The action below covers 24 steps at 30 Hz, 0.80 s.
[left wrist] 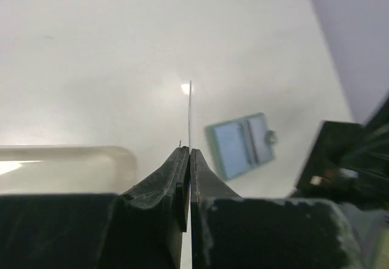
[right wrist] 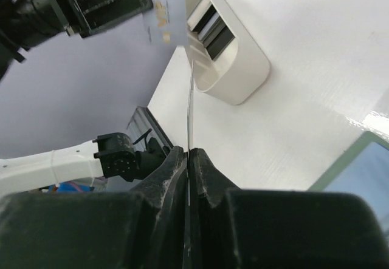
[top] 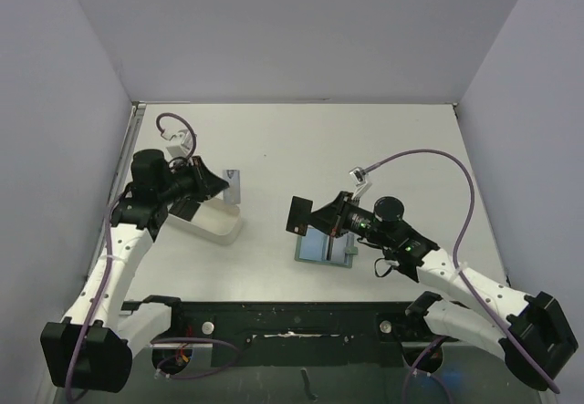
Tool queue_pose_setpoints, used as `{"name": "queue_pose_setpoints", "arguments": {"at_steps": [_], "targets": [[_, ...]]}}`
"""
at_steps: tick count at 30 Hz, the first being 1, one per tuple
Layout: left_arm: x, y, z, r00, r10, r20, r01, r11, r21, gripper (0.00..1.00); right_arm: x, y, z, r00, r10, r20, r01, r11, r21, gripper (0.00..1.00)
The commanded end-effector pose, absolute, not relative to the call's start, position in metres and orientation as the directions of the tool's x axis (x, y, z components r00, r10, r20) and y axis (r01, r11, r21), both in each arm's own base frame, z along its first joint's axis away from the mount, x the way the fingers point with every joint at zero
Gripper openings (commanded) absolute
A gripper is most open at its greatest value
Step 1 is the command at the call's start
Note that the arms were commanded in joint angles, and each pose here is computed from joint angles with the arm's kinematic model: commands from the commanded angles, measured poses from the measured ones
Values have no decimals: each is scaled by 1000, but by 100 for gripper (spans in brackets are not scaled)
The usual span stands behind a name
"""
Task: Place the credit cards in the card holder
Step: Place the credit card in the storage box.
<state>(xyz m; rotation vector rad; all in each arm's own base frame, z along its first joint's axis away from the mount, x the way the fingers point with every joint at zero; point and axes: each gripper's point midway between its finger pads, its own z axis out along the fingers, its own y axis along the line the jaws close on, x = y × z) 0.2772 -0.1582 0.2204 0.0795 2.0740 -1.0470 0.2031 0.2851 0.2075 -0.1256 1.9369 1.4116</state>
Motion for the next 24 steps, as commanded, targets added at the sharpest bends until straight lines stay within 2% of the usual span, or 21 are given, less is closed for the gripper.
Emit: {"name": "queue_pose_setpoints", "arguments": {"at_steps": [1, 4, 8, 16, 20, 24], "targets": [[306, -68, 200, -604, 4, -797, 217, 963, -159, 0, 208, 267, 206, -687, 327, -649, -470, 482, 740, 0], [322, -32, 201, -587, 152, -795, 169, 984, 63, 0, 206, 260, 203, -678, 321, -661, -468, 506, 725, 0], [331, 2, 187, -599, 267, -755, 130, 963, 238, 0, 205, 254, 201, -676, 301, -672, -471, 525, 709, 0], [336, 45, 131, -694, 275, -665, 91, 950, 298, 0, 203, 240, 207, -646, 291, -705, -485, 557, 674, 0], [336, 50, 107, -732, 310, -607, 131, 938, 322, 0, 203, 234, 209, -632, 298, -715, -484, 569, 665, 0], [340, 46, 94, -735, 330, -592, 175, 936, 305, 0, 204, 232, 213, -622, 305, -721, -487, 570, 661, 0]]}}
